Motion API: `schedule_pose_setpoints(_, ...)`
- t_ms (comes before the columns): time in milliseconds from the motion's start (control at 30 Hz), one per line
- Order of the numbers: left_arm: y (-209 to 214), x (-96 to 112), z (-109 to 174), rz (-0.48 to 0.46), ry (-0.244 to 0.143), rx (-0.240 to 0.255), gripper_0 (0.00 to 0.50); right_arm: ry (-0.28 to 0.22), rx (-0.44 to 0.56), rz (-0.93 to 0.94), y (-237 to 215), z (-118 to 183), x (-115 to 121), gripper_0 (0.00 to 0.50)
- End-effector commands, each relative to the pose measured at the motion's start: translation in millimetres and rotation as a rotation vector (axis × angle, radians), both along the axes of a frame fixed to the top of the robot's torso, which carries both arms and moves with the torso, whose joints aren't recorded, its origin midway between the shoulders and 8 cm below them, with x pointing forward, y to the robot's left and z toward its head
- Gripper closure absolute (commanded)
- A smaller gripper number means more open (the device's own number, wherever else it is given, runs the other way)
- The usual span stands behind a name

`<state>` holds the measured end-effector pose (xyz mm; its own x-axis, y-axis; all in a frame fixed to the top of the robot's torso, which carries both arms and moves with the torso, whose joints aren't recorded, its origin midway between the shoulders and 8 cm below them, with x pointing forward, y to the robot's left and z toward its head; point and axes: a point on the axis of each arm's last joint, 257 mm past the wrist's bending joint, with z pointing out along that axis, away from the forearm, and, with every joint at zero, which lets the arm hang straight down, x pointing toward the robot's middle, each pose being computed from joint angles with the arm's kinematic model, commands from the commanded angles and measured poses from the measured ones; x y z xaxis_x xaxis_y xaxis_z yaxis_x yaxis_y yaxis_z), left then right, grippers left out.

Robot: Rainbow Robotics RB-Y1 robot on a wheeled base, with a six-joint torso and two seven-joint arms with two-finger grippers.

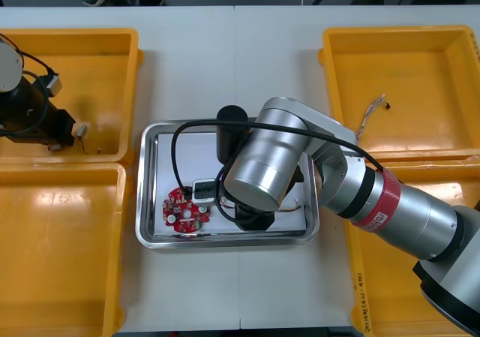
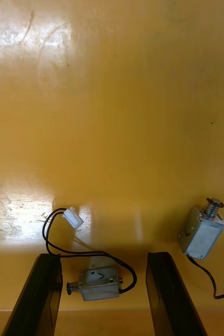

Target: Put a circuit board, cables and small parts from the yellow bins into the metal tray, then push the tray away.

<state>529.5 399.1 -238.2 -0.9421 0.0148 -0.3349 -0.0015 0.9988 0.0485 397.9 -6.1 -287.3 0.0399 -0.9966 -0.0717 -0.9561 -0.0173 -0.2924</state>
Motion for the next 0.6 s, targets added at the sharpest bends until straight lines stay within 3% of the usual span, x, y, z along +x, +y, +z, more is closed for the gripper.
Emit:
schedule_pose_setpoints(33, -14.0, 10.6, 11.1, -0.064, -0.02, 0.007, 0.032, -0.041, 0.003, 0.093, 21.4, 16.1, 1.9, 0.189)
schedule_pose_setpoints(100, -11.8, 10.3, 11.5, -0.059, -0.019, 0.009, 0.033, -0.04, 0.004, 0.094, 21.6, 16.4, 1.8, 0.117)
schedule_pose_setpoints(267, -8.4, 7.0, 7.1, -0.049, -0.006, 0.009, 0.033, -0.036, 0.0, 0.098, 20.1, 16.2, 1.4, 0.011)
schedule_pose_setpoints(600, -2.5, -2.2, -5.9, -0.036, 0.018, 0.012, 0.033, 0.002, 0.012, 0.078, 15.1, 33.0, -2.3, 0.0)
